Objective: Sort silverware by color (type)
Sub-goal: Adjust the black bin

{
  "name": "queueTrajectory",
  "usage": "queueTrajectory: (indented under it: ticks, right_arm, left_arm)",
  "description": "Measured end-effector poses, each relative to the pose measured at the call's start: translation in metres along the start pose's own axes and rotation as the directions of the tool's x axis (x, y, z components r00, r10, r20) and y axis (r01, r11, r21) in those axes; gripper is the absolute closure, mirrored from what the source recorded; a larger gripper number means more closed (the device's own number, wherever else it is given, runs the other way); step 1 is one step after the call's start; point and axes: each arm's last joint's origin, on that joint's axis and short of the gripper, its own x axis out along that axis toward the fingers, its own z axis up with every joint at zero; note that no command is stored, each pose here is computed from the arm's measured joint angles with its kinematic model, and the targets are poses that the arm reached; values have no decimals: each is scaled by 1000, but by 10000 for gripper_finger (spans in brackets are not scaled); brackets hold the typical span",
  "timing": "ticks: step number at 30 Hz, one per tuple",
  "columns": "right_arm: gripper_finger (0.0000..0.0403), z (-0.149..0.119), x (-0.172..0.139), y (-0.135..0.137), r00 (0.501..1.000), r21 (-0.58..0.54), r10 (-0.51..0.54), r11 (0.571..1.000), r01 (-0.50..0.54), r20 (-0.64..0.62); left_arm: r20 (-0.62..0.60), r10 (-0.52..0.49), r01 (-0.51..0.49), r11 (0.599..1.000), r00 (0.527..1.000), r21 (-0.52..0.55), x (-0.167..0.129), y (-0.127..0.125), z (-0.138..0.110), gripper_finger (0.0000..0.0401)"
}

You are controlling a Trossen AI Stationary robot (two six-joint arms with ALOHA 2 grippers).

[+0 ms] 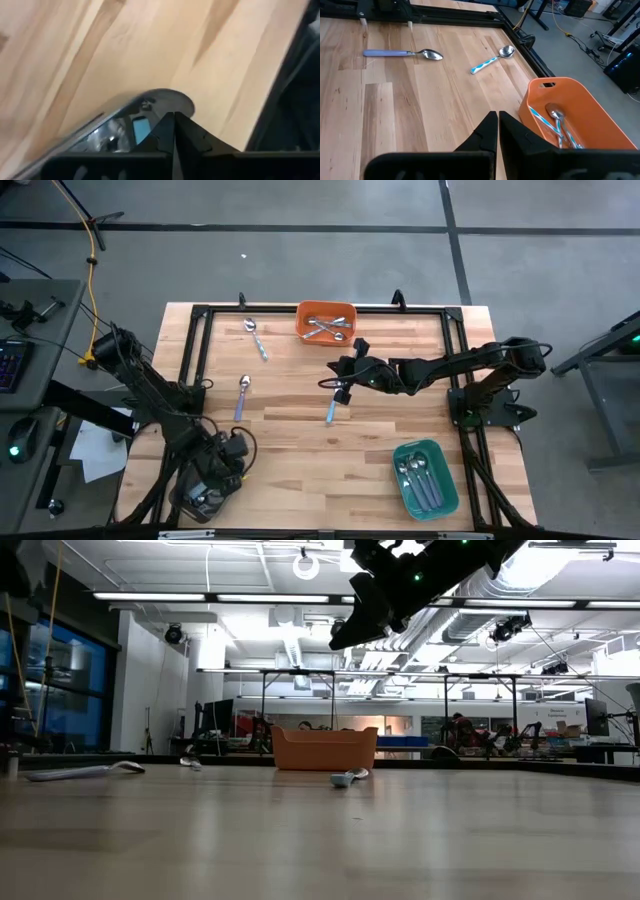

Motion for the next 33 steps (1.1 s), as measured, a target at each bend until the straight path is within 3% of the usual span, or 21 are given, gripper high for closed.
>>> queueTrajectory:
  ticks: [4, 10, 24, 27, 33]
  right_arm:
    - [403, 0, 0, 0, 1000, -1, 0, 1000, 0, 0]
    - [403, -1, 0, 0, 1000, -4, 0, 1000, 0, -7]
    - [403, -1, 0, 0, 1000, -5, 0, 1000, 0, -7]
    - [403, -1, 0, 0, 1000, -3, 0, 1000, 0, -7]
    - [403, -1, 0, 0, 1000, -3, 0, 1000, 0, -7]
  left_arm:
    - [26, -29, 29, 999, 999, -29, 7, 4, 7, 399]
    - [90, 17, -10, 997, 996, -72, 13, 16, 16, 400]
    - [144, -154, 153, 988, 978, 19, -24, 14, 25, 401]
    - [124, -101, 100, 995, 987, 17, -36, 23, 23, 401]
    - [-41, 160, -162, 986, 986, -32, -68, 48, 13, 401]
